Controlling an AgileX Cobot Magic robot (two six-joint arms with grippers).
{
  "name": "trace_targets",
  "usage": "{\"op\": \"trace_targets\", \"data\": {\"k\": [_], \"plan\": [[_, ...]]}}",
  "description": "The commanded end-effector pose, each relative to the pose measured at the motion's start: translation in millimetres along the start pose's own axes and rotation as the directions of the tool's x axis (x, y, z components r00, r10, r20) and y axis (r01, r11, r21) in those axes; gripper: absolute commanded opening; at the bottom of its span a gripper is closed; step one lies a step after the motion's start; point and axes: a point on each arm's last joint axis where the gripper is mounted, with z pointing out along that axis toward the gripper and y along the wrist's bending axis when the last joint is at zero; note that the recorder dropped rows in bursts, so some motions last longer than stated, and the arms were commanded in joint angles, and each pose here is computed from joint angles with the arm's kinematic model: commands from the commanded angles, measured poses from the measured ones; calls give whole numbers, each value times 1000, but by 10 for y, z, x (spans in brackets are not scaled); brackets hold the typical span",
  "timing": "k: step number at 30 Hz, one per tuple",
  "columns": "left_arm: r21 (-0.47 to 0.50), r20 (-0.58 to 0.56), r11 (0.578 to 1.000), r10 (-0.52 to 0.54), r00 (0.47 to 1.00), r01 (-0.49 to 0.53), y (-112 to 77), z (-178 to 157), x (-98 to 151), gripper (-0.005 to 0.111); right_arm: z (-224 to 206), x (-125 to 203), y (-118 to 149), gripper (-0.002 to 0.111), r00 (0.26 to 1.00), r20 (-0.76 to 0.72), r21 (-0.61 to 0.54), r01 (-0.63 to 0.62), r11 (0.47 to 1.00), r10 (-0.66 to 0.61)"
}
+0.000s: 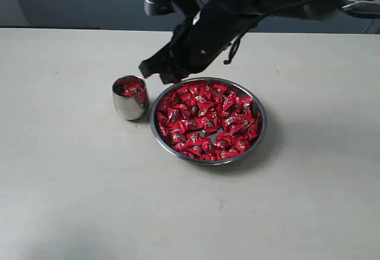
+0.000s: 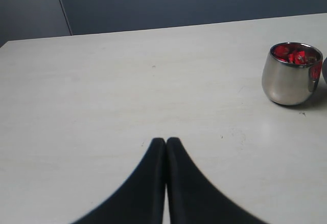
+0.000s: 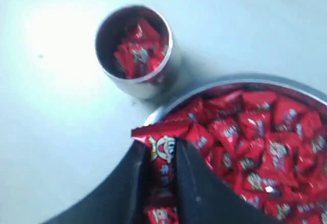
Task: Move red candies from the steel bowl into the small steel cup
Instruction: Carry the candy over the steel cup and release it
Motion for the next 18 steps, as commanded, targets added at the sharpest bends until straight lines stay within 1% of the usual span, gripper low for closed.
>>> {"op": "trace_targets", "data": {"k": [1, 4, 7, 11, 17, 18], "plan": [[4, 20, 1000, 2, 1000, -2, 0, -12, -34, 0, 253, -288, 177, -1, 997, 55, -27, 60, 998, -59], [4, 20, 1000, 2, 1000, -2, 0, -12, -34, 0, 517, -436, 261, -1, 995, 53, -47, 89, 995, -87], [4, 20, 1000, 2, 1000, -2, 0, -12, -34, 0, 686, -484, 274, -1, 994, 39, -56, 99, 993, -97], [4, 20, 1000, 2, 1000, -2, 0, -12, -34, 0, 822, -479, 250, -1, 995, 22, -56, 101, 993, -100], [4, 20, 1000, 2, 1000, -2, 0, -12, -34, 0, 915, -454, 231, -1, 995, 14, -54, 97, 994, -96], [4, 20, 1000, 2, 1000, -2, 0, -12, -34, 0, 925, -451, 227, 1, 995, 14, -53, 98, 994, -97]]}}
